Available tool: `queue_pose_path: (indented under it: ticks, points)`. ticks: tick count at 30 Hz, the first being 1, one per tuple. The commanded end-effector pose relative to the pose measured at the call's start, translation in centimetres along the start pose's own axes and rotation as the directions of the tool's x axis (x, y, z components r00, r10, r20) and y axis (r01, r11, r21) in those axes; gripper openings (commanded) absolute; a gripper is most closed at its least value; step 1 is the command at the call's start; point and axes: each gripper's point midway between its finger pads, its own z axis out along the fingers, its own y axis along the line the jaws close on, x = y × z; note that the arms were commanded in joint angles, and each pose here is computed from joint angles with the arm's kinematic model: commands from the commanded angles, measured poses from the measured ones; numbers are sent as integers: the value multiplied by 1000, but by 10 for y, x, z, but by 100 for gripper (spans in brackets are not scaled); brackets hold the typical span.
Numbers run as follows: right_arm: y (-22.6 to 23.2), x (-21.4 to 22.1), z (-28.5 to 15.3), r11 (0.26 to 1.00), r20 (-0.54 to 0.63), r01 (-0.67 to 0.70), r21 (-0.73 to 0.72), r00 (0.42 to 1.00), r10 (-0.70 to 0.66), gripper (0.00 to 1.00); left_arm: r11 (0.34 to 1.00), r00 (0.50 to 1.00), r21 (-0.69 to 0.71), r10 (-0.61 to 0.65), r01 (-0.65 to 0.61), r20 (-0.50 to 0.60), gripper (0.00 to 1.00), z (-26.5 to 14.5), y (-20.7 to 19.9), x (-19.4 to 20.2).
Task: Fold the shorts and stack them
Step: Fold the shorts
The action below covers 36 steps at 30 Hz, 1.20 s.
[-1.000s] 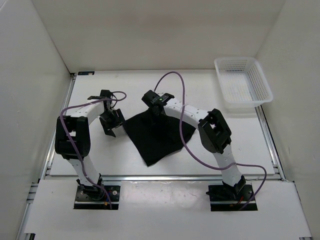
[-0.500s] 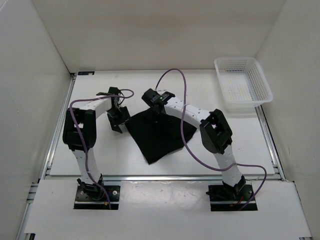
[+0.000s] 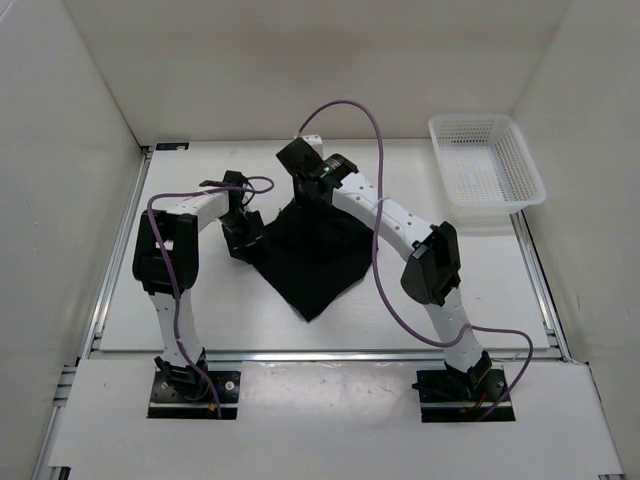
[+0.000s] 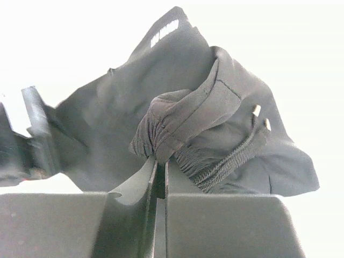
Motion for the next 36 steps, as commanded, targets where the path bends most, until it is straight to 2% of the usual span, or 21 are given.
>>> queue_pose_path:
  ticks: [1,6,8,9,11,13,14,16,17,21,23,24,28,30,36]
  points:
    - [19,-13,26,996,47,60,-59,997,-57,0,1000,1000,-2,26,-26,-1,70,14,1,-5]
    - [58,-23,52,967,123,140,-212,986,-115,0,999,999,-6,33,-33,-9,70,17,3,-4]
    - [69,-16,60,949,106,172,-265,983,-149,2,999,999,-6,33,-33,-9,70,17,3,-4]
    - [75,-17,56,938,107,183,-296,982,-158,10,999,999,-6,33,-33,-9,70,17,3,-4]
    - [74,-13,62,930,92,190,-314,981,-169,36,999,999,-6,33,-33,-9,69,17,3,-4]
    - [69,-20,47,933,110,188,-306,981,-161,44,999,999,-1,35,-35,0,69,14,1,-5]
    - [66,-16,47,934,105,188,-305,981,-163,53,999,999,-1,35,-35,0,69,14,1,-5]
    - [59,-31,28,938,137,169,-303,982,-133,53,999,999,0,36,-36,3,69,12,2,-3]
    - [52,-36,24,941,142,161,-298,982,-123,59,999,999,6,38,-38,14,69,8,0,-4]
    - [38,-53,-8,944,192,149,-293,977,-95,63,999,999,16,43,-44,34,69,0,-3,-6]
    - [30,-49,-11,950,186,162,-266,976,-115,64,999,998,22,46,-47,46,69,-4,-5,-7]
    - [26,-44,-13,950,174,173,-259,976,-130,70,998,997,28,48,-50,56,69,-11,-6,-7]
    - [12,-17,2,951,101,221,-217,974,-203,74,997,995,54,45,-51,92,69,-31,-12,-13]
    - [11,-13,4,951,93,222,-214,974,-207,75,997,993,60,47,-53,109,73,-43,-12,-17]
    - [24,13,25,938,51,276,-210,961,-271,76,998,985,65,-30,19,172,77,-78,14,-35]
